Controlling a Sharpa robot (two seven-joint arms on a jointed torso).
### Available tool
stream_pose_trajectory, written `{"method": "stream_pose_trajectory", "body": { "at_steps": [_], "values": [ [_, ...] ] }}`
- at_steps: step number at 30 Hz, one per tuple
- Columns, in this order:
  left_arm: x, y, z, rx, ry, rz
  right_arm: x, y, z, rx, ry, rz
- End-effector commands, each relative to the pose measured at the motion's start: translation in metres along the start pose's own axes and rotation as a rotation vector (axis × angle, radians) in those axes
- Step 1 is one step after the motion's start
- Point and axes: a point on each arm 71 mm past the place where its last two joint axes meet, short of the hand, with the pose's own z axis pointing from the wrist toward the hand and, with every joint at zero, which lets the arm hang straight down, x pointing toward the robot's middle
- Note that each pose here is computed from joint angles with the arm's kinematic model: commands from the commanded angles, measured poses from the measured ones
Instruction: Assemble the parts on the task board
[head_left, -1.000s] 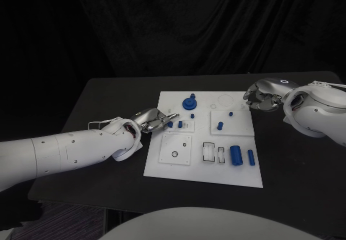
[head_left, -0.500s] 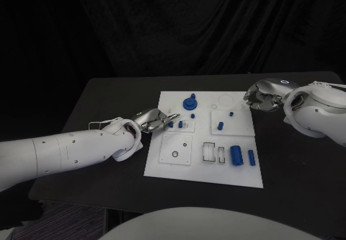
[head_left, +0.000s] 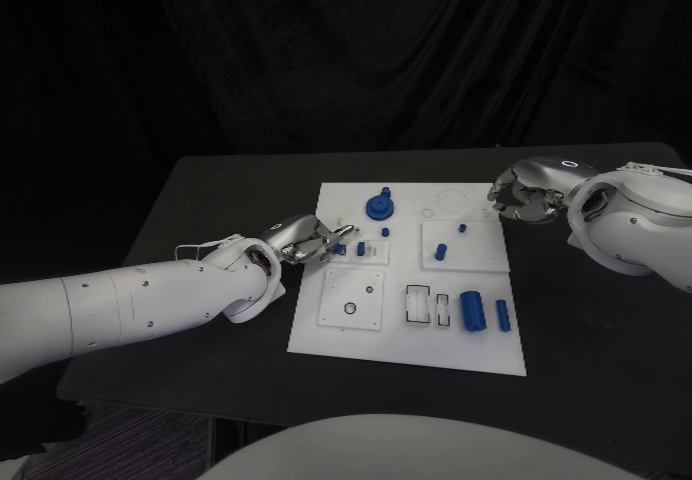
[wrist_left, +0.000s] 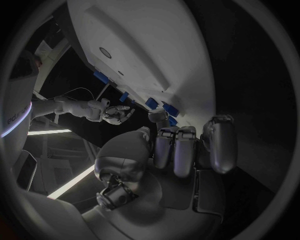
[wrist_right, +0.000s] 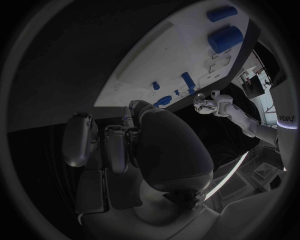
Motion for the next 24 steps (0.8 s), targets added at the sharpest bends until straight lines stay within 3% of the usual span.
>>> {"method": "stream_pose_trajectory", "body": {
  "at_steps": [1, 17, 21, 24],
  "values": [
    [-0.0003, -0.0018, -0.0004, 0.011, -0.021, -0.003, 0.002, -0.001, 0.0, 0.017, 0.01, -0.004],
    [-0.0027, -0.0016, -0.0018, 0.017, -0.046, -0.005, 0.002, -0.002, -0.001, 0.018, 0.011, -0.003],
    [-0.0094, 0.0013, -0.0076, 0.011, -0.1, -0.017, 0.003, -0.003, -0.002, 0.02, 0.011, -0.002],
    [-0.0124, 0.0046, -0.012, -0.005, -0.105, -0.02, 0.003, -0.004, -0.002, 0.023, 0.011, -0.003]
  ]
}}
